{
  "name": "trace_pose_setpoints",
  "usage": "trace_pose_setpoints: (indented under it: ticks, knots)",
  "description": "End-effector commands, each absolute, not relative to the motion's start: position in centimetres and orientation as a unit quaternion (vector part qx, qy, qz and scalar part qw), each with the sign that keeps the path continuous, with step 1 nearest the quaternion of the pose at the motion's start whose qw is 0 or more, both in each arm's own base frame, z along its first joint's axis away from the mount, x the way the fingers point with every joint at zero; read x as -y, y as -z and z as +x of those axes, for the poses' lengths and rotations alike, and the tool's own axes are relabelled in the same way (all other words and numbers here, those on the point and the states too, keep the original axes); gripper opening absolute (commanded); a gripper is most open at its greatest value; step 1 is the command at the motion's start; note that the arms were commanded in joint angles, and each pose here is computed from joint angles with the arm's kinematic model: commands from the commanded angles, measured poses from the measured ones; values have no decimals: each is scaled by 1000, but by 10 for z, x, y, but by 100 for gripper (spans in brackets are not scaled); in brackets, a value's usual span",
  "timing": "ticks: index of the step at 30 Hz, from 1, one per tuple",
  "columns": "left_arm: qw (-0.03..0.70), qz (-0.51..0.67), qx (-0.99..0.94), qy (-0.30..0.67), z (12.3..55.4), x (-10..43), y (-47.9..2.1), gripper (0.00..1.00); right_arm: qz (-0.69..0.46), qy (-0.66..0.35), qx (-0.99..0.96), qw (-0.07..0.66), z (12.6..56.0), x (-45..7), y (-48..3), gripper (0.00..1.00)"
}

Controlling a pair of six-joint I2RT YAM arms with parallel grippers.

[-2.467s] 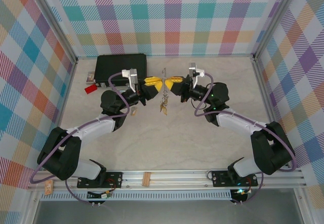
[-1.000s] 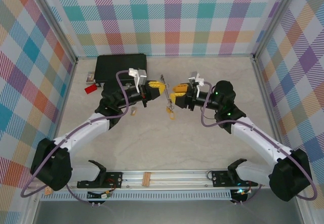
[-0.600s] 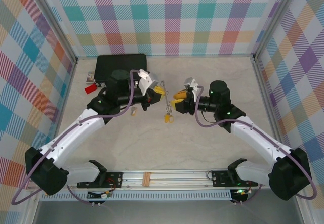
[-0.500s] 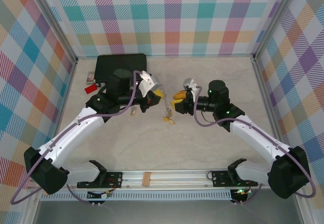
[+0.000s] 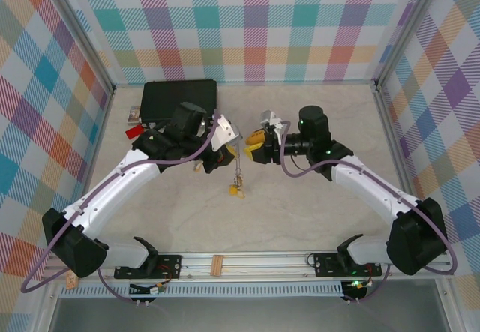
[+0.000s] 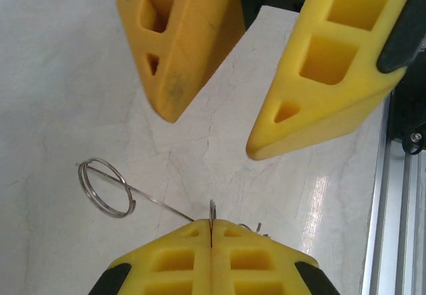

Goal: Put the keys on the keyring

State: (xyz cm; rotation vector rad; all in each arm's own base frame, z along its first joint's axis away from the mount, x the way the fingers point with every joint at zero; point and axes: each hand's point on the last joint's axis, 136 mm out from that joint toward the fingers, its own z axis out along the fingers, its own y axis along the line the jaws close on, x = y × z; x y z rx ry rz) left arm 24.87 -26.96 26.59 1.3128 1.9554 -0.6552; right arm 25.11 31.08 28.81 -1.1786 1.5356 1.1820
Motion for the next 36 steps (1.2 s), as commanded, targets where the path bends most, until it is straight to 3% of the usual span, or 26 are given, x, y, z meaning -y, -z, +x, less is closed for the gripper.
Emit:
trace_pose_setpoints:
  ticks: [1,23,30,36]
  knots:
    - [358,516,-735,255,246,273,-282,0,-507,-490,-584,402,239,-318,-291,35]
    - [362,519,-724,274,241,277,-290,0,-522,-508,-587,352,231,-327,-259,37]
    - [356,519,-724,280,240,279,-289,0,-525,-509,-579,360,230,-329,-265,33]
    - [353,521,-724,282,238,280,-288,0,-527,-510,-574,364,227,-330,-269,23]
